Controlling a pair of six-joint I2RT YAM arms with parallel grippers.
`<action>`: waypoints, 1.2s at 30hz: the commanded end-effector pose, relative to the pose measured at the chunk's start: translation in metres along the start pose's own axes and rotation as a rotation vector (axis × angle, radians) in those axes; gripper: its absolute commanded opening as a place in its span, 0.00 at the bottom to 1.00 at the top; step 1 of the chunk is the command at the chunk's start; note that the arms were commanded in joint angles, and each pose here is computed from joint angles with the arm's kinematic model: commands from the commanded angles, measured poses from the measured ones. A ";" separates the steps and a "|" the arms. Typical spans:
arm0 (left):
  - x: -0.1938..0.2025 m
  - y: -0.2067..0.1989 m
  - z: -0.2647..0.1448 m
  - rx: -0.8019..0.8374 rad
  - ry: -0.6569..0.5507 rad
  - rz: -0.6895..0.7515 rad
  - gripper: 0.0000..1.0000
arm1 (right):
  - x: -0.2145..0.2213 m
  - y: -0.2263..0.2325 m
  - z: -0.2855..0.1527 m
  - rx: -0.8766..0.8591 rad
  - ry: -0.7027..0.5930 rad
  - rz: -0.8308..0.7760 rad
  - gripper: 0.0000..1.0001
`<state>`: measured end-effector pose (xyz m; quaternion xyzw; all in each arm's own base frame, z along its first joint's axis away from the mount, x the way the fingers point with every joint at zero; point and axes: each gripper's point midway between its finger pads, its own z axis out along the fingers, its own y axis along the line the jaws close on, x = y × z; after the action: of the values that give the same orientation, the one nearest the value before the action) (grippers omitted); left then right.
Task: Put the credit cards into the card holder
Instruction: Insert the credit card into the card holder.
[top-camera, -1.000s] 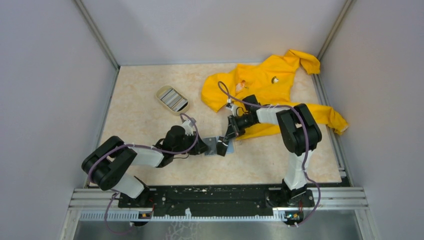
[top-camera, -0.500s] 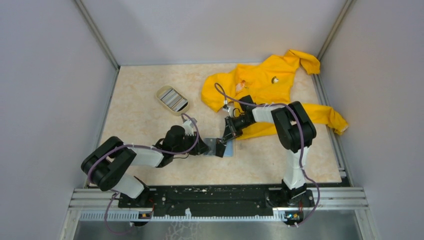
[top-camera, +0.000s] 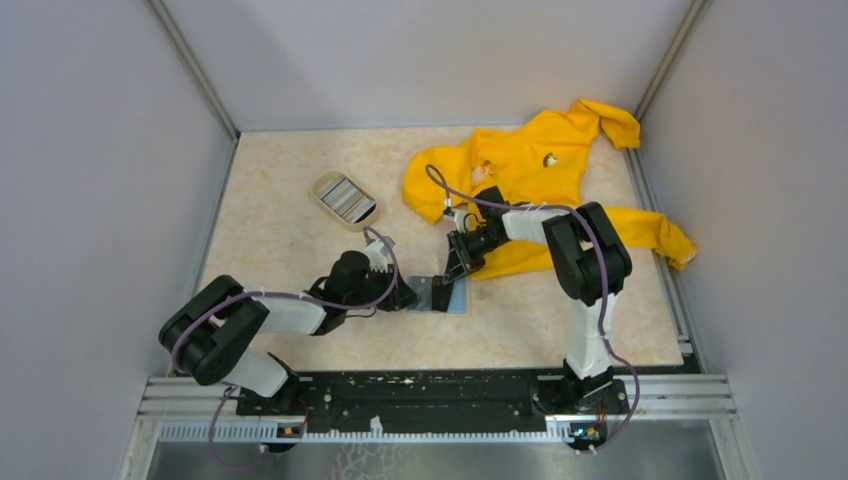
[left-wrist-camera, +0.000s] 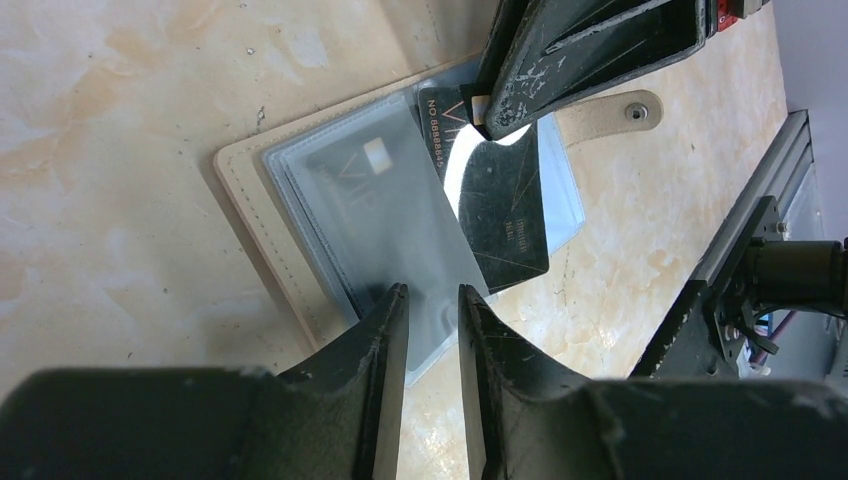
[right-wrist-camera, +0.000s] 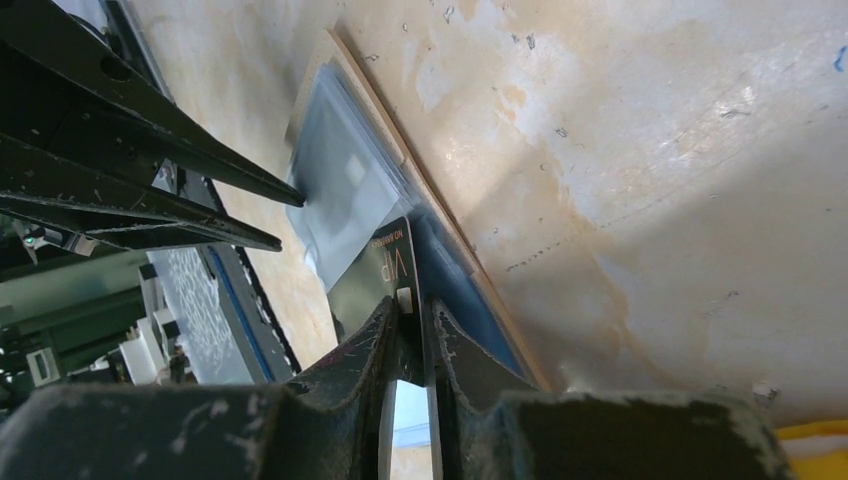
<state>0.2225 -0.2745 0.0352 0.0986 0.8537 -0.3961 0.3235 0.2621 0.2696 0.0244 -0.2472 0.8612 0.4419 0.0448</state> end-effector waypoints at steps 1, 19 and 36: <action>0.011 0.014 -0.004 -0.057 0.043 0.020 0.32 | -0.013 -0.009 -0.005 0.085 -0.014 -0.085 0.15; 0.013 0.022 -0.001 -0.097 0.070 0.036 0.33 | -0.004 -0.015 0.009 0.107 0.051 -0.094 0.06; 0.010 0.025 0.004 -0.111 0.076 0.054 0.33 | 0.001 -0.027 0.005 0.190 0.104 -0.049 0.06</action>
<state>0.2288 -0.2765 0.0349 0.1164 0.8586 -0.3801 0.3238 0.2641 0.2706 0.0222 -0.2707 0.8748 0.4007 0.0297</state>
